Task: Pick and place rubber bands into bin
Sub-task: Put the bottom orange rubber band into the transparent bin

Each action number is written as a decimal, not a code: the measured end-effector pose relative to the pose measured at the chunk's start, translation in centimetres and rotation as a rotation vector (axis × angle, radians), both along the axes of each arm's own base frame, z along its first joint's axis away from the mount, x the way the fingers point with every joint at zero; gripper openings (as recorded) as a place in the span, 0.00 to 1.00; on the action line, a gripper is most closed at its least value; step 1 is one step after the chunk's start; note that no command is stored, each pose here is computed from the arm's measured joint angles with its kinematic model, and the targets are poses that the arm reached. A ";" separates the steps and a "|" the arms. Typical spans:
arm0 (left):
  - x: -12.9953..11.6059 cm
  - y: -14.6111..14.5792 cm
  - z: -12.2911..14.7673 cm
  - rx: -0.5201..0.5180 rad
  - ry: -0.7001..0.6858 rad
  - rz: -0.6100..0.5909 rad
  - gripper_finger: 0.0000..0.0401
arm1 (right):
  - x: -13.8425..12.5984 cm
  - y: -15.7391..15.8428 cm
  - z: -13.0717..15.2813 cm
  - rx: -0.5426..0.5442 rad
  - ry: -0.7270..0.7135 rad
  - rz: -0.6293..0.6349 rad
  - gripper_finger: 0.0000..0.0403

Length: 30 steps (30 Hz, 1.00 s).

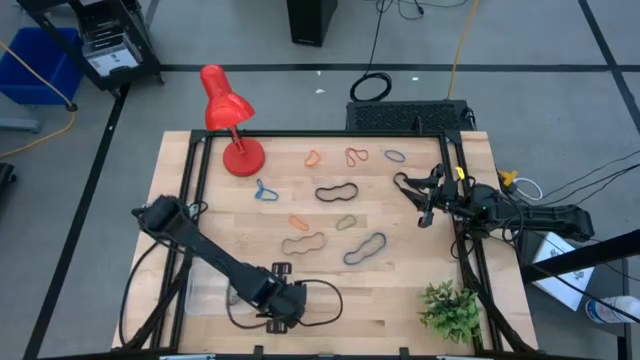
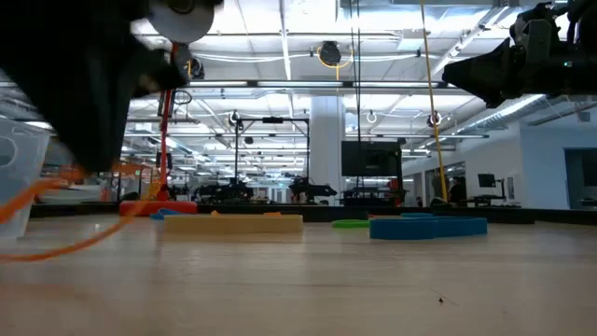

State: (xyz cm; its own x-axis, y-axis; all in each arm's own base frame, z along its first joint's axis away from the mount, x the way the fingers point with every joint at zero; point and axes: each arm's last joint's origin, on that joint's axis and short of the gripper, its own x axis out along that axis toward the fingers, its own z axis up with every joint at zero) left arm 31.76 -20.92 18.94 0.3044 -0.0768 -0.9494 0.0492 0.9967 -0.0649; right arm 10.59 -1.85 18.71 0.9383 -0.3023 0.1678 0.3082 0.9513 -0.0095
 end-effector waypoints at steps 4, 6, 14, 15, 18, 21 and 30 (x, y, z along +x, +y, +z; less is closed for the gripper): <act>-0.7 1.1 4.3 0.018 -0.170 0.039 0.01 | 0.0 0.0 0.0 0.000 0.000 0.000 0.32; -1.2 1.7 6.8 0.054 -0.291 0.074 0.01 | 0.0 0.0 0.0 0.000 0.000 0.000 0.32; -3.7 4.1 12.2 0.140 -0.535 0.303 0.01 | 0.0 0.0 0.0 0.000 0.001 0.000 0.32; -3.9 4.4 12.3 0.137 -0.536 0.336 0.01 | 0.0 0.0 0.0 -0.002 0.001 0.000 0.32; -4.5 5.0 12.2 0.143 -0.484 0.388 0.01 | 0.0 0.0 0.0 -0.007 0.003 -0.001 0.32; -5.5 5.5 11.5 0.148 -0.362 0.428 0.01 | 0.0 0.0 0.0 -0.007 0.006 -0.001 0.32; -9.1 5.5 10.4 0.039 0.116 0.601 0.01 | 0.0 0.0 0.0 -0.007 0.007 -0.001 0.32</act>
State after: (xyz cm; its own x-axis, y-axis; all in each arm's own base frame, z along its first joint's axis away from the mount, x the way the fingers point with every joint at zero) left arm 22.68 -15.39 29.30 0.1784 0.1120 -0.9776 -0.5275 0.8495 0.0010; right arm 10.60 -1.84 18.67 0.9391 -0.3023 0.1636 0.3093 0.9508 -0.0182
